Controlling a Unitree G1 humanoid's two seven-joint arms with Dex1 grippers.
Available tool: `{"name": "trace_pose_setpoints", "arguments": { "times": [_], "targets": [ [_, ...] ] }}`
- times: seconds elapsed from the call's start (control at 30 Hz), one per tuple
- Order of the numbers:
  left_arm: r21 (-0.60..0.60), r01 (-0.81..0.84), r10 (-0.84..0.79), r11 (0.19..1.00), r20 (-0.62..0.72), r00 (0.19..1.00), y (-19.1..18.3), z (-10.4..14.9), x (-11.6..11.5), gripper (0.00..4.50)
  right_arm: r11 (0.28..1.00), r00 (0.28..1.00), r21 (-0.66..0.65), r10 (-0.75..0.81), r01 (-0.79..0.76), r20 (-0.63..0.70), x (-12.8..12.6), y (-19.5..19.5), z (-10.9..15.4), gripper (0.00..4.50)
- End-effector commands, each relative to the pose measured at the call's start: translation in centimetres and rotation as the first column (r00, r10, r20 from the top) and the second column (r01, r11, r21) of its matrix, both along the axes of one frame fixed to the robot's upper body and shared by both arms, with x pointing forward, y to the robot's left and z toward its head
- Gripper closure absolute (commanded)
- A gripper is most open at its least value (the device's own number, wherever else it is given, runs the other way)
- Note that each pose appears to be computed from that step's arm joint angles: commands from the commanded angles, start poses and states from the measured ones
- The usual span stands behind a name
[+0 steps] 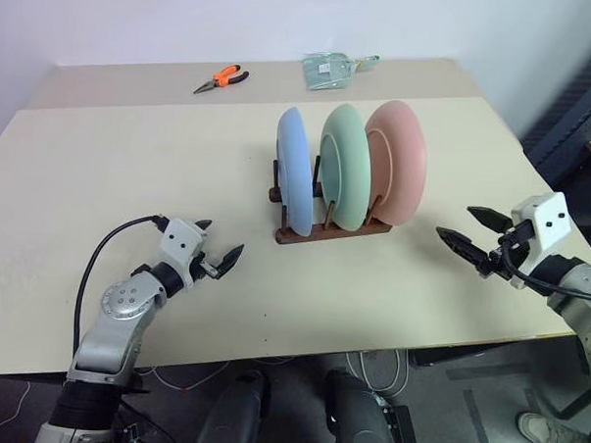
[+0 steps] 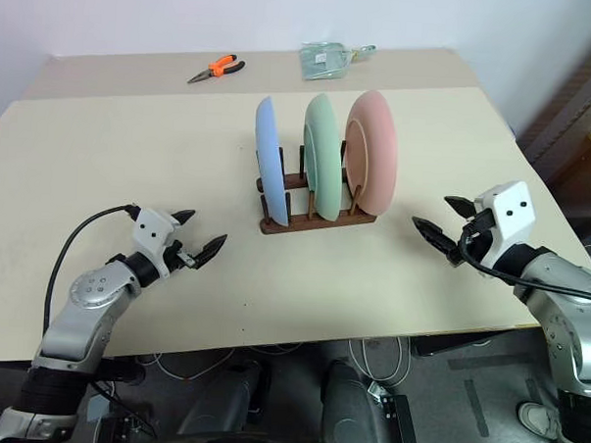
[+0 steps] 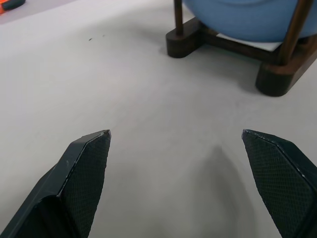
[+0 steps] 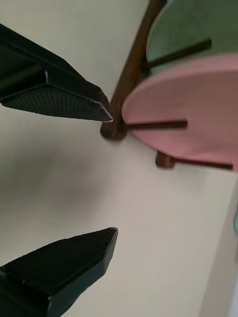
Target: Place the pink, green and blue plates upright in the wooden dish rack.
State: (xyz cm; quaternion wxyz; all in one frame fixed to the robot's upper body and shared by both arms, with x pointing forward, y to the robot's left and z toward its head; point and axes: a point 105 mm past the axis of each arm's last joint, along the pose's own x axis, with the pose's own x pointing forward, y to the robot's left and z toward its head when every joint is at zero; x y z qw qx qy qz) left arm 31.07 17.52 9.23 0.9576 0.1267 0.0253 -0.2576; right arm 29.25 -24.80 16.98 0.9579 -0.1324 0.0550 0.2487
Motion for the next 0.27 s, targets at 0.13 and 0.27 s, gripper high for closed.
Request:
{"name": "trace_pose_setpoints", "arguments": {
  "times": [0.13, 0.27],
  "targets": [
    [0.042, -0.073, 0.072, 0.996, 0.040, 0.997, 2.5, 0.8, -1.1, 0.13, 0.993, 0.994, -0.044, 0.109, -0.108, 0.015, 0.7, 2.2, -1.0, 1.03],
    [0.037, -0.088, 0.086, 0.995, 0.045, 0.995, 2.5, 0.8, -1.1, 0.13, 0.991, 0.992, -0.055, 0.124, -0.123, 0.020, 1.5, 2.4, -1.2, 1.03]
  ]
}}
